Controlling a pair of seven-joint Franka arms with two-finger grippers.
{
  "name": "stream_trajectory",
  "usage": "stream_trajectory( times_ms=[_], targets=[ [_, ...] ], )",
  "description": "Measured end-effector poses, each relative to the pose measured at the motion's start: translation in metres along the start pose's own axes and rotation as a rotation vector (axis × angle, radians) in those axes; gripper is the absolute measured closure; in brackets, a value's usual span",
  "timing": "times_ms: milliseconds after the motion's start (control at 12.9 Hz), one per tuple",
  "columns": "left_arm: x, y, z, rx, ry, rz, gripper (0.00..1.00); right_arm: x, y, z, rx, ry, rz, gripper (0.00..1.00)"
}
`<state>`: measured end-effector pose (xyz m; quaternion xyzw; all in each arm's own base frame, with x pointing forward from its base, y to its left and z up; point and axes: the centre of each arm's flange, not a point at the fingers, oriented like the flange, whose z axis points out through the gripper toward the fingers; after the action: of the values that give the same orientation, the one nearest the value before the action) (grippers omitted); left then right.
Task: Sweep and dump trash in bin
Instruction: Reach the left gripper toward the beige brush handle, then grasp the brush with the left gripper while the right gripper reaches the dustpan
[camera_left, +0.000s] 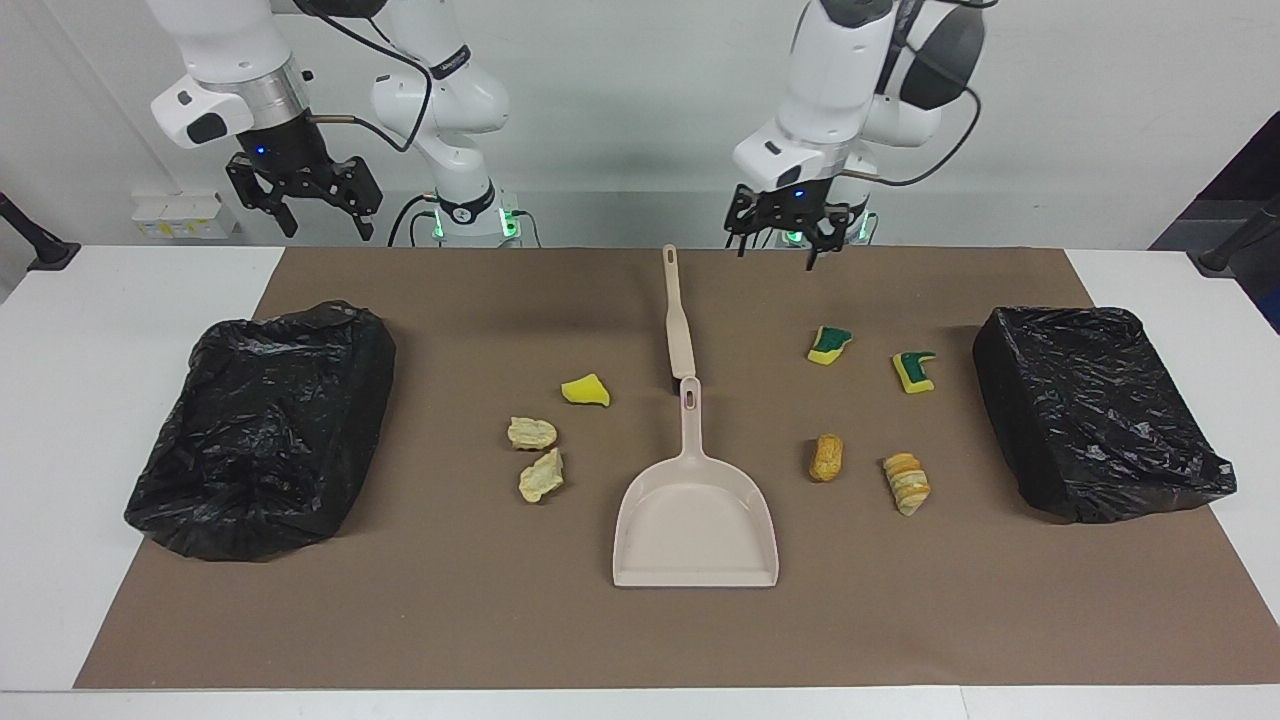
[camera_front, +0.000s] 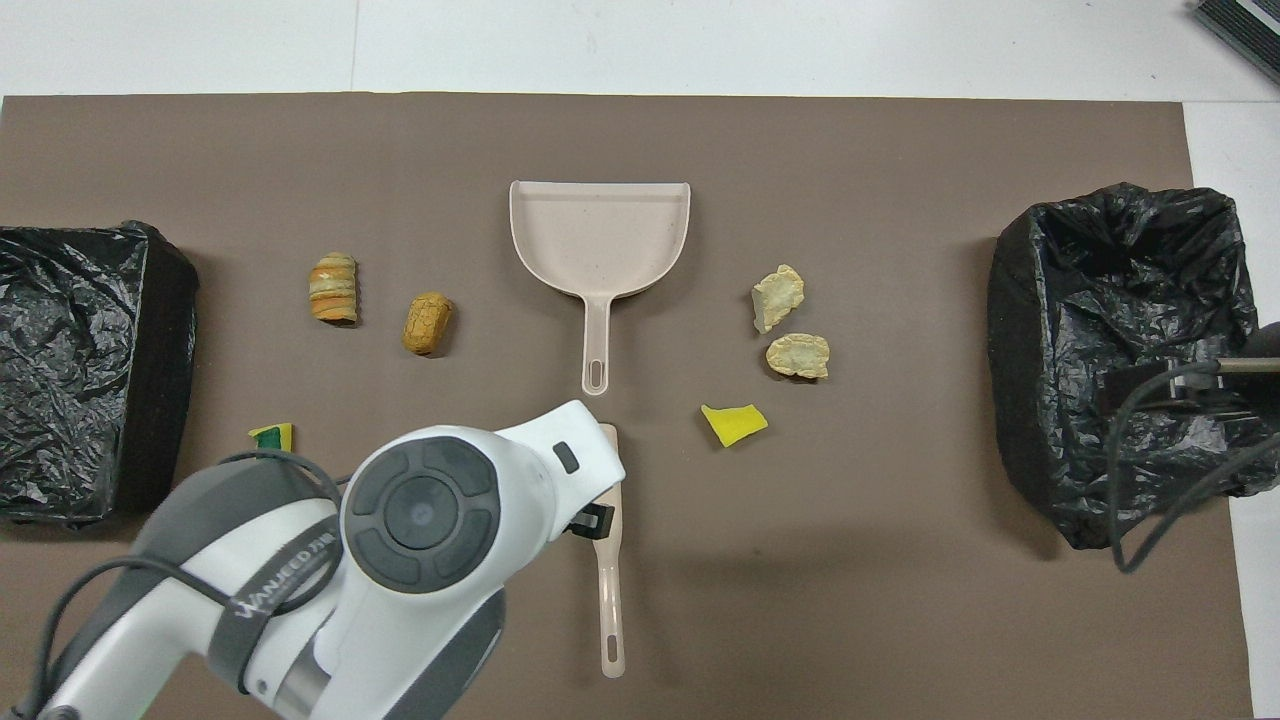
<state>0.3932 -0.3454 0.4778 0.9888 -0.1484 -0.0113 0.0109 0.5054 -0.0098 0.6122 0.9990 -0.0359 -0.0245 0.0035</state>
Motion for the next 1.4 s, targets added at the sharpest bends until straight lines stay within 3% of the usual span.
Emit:
stream_trajectory(
  times_ms=[466,776,932,1009,1165,1242,1320,1397],
  targets=[
    [-0.056,0.064,0.104,0.012,-0.014,-0.064,0.0,0.028,-0.011,0.042,-0.002,-0.003,-0.027,0.0],
    [-0.078,0.075,0.134,0.01,-0.007,-0.045,0.03,0.046,-0.031,0.077,-0.006,-0.047,-0.073,0.0],
    [-0.079,0.075,0.136,0.012,-0.01,-0.044,0.19,0.046,-0.031,0.08,-0.006,-0.054,-0.09,0.0],
    [-0.079,0.075,0.136,0.012,-0.01,-0.044,0.22,0.045,-0.031,0.083,-0.006,-0.059,-0.098,0.0],
    [-0.08,0.074,0.137,0.015,-0.015,-0.044,0.46,0.044,-0.031,0.087,-0.007,-0.068,-0.101,0.0],
    [-0.081,0.073,0.138,0.017,-0.023,-0.047,0.46,0.044,-0.031,0.088,-0.007,-0.072,-0.102,0.0],
    [-0.082,0.073,0.139,0.016,-0.033,-0.053,0.55,0.044,-0.031,0.09,-0.007,-0.074,-0.102,0.0],
    [-0.082,0.073,0.14,0.016,-0.039,-0.057,0.7,0.043,-0.031,0.09,-0.007,-0.076,-0.102,0.0]
  ],
)
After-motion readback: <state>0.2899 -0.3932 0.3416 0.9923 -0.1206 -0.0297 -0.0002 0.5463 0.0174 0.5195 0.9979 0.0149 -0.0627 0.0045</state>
